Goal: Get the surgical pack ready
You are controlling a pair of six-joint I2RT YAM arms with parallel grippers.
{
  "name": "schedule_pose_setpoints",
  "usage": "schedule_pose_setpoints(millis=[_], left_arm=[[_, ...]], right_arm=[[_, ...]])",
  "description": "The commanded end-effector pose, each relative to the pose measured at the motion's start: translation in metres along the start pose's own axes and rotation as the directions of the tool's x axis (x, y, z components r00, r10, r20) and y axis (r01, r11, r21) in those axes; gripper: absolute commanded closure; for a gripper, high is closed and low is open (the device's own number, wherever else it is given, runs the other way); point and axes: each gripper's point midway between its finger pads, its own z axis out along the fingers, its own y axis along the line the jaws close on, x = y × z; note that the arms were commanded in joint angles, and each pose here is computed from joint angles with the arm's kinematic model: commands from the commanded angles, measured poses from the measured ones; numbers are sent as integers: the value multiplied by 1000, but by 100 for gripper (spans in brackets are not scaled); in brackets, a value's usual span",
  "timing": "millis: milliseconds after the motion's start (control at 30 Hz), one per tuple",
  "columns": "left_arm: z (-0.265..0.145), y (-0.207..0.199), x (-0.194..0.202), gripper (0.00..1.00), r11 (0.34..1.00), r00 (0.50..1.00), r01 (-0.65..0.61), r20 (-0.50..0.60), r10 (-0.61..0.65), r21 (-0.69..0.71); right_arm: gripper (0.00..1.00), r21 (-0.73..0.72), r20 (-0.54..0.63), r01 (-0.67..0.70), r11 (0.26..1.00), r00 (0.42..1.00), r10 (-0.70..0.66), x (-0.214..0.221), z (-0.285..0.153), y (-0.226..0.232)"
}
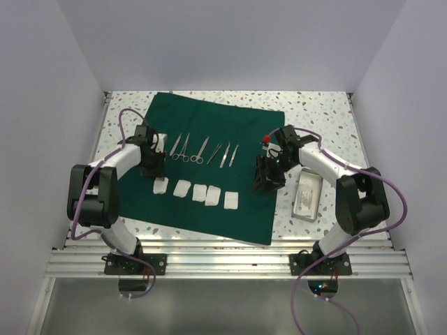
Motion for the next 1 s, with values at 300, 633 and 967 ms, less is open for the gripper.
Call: schedule_pose_setpoints(millis=[300,633,967], left_arm=[[20,-3,5,57,1000,1000,-10,3,10,16],[17,-10,8,71,999,1000,6,19,-7,47],[1,-22,1,95,994,997,10,69,-18,107]], right_arm=[[44,-14,0,25,1000,1000,-25,-3,-3,6],[44,-11,2,23,1000,1000,-23,-4,-3,6],[43,-8,10,28,1000,1000,-28,-5,-5,7]])
